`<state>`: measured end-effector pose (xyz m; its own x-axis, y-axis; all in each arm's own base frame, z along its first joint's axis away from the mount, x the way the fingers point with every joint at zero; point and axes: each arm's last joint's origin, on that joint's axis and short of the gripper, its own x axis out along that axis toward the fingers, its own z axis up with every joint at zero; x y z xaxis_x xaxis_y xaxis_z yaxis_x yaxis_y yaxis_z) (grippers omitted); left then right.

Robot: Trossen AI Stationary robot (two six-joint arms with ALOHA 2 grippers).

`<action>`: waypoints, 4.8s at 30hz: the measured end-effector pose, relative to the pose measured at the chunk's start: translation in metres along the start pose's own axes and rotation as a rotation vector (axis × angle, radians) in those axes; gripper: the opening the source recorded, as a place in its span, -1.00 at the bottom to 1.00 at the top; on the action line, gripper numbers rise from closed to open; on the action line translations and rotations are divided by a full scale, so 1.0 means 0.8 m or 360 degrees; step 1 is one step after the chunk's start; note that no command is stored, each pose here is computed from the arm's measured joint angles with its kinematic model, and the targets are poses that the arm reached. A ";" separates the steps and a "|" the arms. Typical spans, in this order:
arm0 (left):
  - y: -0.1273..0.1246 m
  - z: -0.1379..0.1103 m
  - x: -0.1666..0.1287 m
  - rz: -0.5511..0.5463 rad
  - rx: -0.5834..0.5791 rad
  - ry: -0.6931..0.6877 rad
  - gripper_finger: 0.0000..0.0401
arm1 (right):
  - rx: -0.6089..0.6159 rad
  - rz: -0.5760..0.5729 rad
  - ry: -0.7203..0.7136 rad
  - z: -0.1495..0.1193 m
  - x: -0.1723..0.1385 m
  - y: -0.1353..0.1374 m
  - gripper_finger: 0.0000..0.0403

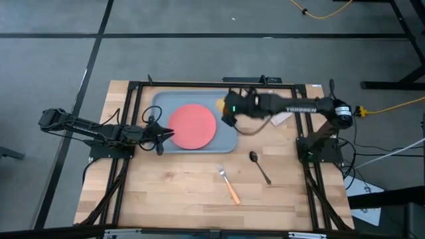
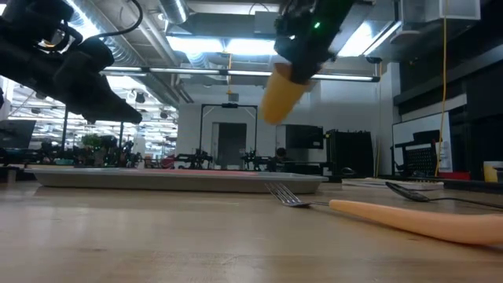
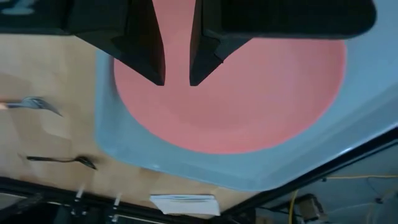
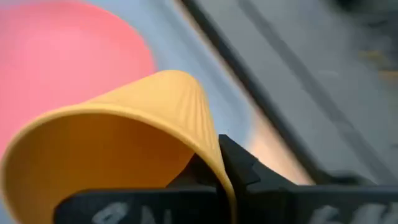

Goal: Pick and place plate/cup/fork/spoon on tray
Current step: Put the yellow cup on the blue serving tray to the top right of the pink plate

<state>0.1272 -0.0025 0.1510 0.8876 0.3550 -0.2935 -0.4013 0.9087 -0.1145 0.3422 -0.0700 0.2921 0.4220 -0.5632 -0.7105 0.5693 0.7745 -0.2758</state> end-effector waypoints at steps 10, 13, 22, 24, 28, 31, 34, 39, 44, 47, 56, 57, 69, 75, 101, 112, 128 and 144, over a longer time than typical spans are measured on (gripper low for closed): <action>0.000 0.000 0.000 0.0010 0.0006 -0.0001 -0.67 | 0.0447 0.0322 0.0072 0.009 0.069 -0.068 -1.00; 0.000 0.000 0.000 0.0011 0.0006 -0.0001 -0.67 | 0.0472 0.0394 0.0026 0.014 0.083 -0.066 -1.00; 0.000 0.000 0.000 0.0013 0.0008 0.0000 -0.67 | 0.0475 0.0430 0.0294 0.005 0.106 -0.062 -1.00; 0.000 0.000 0.000 0.0013 0.0008 0.0001 -0.67 | 0.0457 0.0426 0.0348 0.000 0.106 -0.062 -1.00; 0.000 0.000 0.000 0.0013 0.0009 0.0002 -0.67 | 0.0387 0.0434 0.0382 -0.003 0.107 -0.065 -1.00; 0.000 -0.001 0.000 0.0014 0.0010 0.0004 -0.67 | 0.0363 0.0413 0.0422 -0.007 0.121 -0.070 -1.00; 0.000 -0.001 0.000 0.0014 0.0010 0.0004 -0.67 | 0.0423 0.0392 0.0423 -0.009 0.137 -0.077 -1.00; 0.000 -0.001 0.000 0.0014 0.0011 0.0005 -0.67 | 0.0506 0.0454 0.0496 -0.018 0.163 -0.092 -1.00; 0.000 -0.001 0.000 0.0015 0.0026 0.0005 -0.67 | 0.0547 0.0467 0.0553 -0.026 0.180 -0.101 -1.00; 0.000 -0.001 0.000 0.0015 0.0056 0.0005 -0.67 | 0.0551 0.0467 0.0554 -0.027 0.181 -0.102 -0.96; 0.000 -0.001 0.000 0.0015 0.0055 0.0005 -0.67 | 0.0549 0.0468 0.0549 -0.026 0.181 -0.101 -0.85; 0.000 -0.001 0.000 0.0015 0.0055 0.0005 -0.67 | 0.0544 0.0469 0.0544 -0.026 0.181 -0.101 -0.85; 0.000 -0.001 0.000 0.0015 0.0053 0.0005 -0.67 | 0.0603 0.0476 0.0402 -0.003 0.176 -0.106 -0.84; 0.001 -0.001 0.000 0.0016 0.0048 0.0010 -0.67 | 0.0599 0.0475 0.0437 0.002 0.169 -0.108 -0.84; 0.000 -0.001 0.000 -0.0002 0.0049 0.0014 -0.67 | 0.0470 0.0398 0.0529 -0.004 0.160 -0.086 -0.84; 0.000 -0.001 0.000 -0.0003 0.0054 0.0014 -0.67 | 0.0508 0.0357 0.0550 -0.006 0.160 -0.087 -0.84; 0.000 -0.001 0.000 -0.0003 0.0054 0.0014 -0.67 | 0.0458 0.0372 0.0580 -0.021 0.166 -0.072 -0.79; 0.000 -0.001 0.000 -0.0003 0.0054 0.0014 -0.67 | 0.0370 0.0272 0.0464 -0.008 0.164 -0.077 -0.58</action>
<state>0.1270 -0.0026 0.1502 0.8863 0.3515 -0.3014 -0.3917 0.9163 -0.0831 0.3580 -0.1902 0.2118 0.3256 -0.3005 -0.8965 0.6666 0.7454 -0.0078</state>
